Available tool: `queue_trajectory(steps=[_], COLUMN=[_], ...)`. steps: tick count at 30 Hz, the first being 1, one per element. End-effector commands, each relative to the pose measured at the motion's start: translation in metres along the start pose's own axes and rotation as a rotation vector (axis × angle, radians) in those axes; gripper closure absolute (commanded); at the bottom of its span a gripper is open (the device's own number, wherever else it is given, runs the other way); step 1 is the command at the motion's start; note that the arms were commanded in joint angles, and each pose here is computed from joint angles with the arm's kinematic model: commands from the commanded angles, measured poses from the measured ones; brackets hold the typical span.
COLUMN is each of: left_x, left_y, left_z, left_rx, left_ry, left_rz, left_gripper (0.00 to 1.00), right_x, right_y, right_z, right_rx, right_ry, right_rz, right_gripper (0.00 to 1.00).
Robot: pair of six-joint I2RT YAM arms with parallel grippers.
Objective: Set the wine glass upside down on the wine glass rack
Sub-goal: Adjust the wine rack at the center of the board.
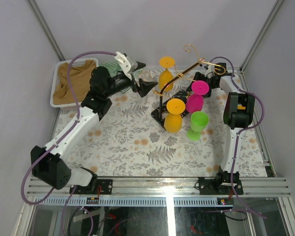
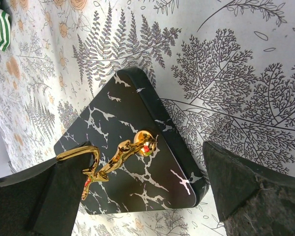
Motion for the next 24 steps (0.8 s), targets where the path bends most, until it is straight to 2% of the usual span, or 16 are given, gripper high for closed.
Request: queue_trajectory(steps=[1, 7, 13, 24], left_x=[-0.023, -0.016, 0.017, 0.064], left_y=[-0.025, -0.061, -0.087, -0.101], left_z=[0.002, 0.0, -0.004, -0.011], left_rx=[0.081, 0.182, 0.212, 0.191], left_ry=[-0.169, -0.176, -0.156, -0.171], left_rz=[-0.078, -0.031, 0.053, 0.151], left_gripper=[0.0, 0.0, 0.0, 0.0], right_x=[0.01, 0.01, 0.005, 0.003], right_y=[0.006, 0.008, 0.009, 0.012], right_z=[-0.046, -0.052, -0.056, -0.06], right_rx=[0.23, 0.281, 0.304, 0.3], right_ry=[0.003, 0.007, 0.002, -0.004], right_rz=[0.011, 0.014, -0.003, -0.005], right_gripper=[0.01, 0.01, 0.01, 0.01])
Point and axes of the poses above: each gripper's point midway between its finger pads, its own y axis back along the fingers, its own z axis along the line the jaws close on, x = y × z, the point moved 5 cm from there along y, back along the fingers, and after that the axes turned 4 degrees about y, right-handed, at the moved point
